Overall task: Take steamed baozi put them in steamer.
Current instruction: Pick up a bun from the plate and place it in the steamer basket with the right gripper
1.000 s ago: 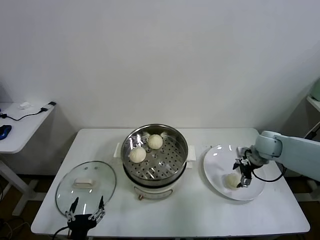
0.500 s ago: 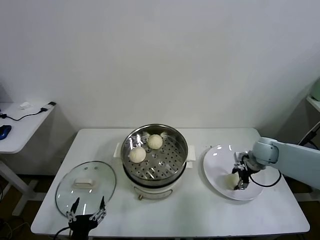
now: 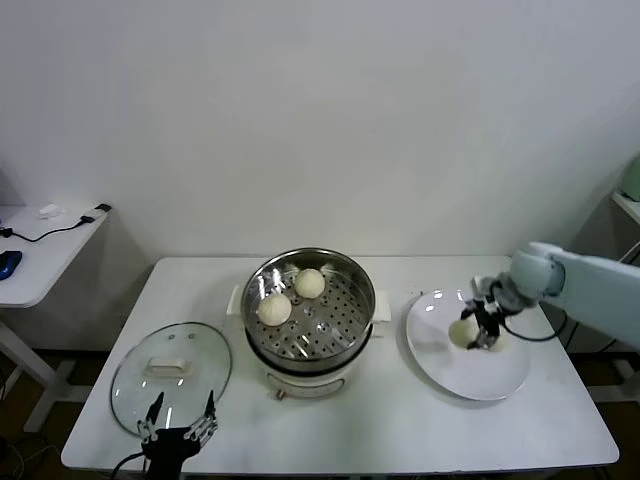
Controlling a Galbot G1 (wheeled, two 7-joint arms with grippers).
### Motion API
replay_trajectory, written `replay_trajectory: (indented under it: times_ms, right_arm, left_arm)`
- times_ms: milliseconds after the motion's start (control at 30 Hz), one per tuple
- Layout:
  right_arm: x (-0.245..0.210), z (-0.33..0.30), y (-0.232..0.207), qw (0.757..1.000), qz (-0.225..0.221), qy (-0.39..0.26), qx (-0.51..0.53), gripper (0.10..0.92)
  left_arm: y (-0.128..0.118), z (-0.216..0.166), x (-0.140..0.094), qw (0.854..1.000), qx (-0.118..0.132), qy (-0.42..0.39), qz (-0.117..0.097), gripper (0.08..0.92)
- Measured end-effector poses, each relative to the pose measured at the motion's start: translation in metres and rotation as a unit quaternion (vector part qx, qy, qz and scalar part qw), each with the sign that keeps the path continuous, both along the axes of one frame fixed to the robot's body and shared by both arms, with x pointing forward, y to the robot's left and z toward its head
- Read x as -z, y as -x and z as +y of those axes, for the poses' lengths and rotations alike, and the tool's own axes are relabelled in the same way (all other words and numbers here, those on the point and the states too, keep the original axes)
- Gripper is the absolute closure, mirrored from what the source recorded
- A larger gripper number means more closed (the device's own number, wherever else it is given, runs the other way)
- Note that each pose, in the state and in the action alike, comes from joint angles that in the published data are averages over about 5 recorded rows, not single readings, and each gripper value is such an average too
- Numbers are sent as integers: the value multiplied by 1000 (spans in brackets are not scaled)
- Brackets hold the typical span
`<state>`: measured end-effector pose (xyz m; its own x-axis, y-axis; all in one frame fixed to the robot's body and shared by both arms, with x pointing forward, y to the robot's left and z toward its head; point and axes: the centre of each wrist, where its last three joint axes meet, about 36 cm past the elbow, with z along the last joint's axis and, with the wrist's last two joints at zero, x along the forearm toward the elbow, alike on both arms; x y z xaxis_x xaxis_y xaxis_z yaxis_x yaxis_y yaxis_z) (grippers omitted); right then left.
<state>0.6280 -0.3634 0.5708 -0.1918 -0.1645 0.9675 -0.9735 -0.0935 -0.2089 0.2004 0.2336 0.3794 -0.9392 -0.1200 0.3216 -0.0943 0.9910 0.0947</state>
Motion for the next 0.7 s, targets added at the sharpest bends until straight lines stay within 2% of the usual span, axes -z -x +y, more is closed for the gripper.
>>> replay_trajectory:
  times_ms: [167, 333, 500, 700]
  right_arm:
    - [-79, 44, -24, 994, -35, -16, -100, 350]
    - [-132, 106, -24, 974, -55, -21, -217, 352]
    - [-147, 170, -8, 942, -50, -12, -333, 348]
    - [-134, 230, 8, 897, -36, 15, -439, 344]
  left_arm:
    - [1, -1, -2, 1000, 0, -1, -4, 177]
    - [2, 0, -3, 1000, -1, -2, -5, 177]
    - [3, 1, -3, 1000, -2, -4, -5, 177]
    - [3, 0, -4, 1000, 0, -3, -7, 177]
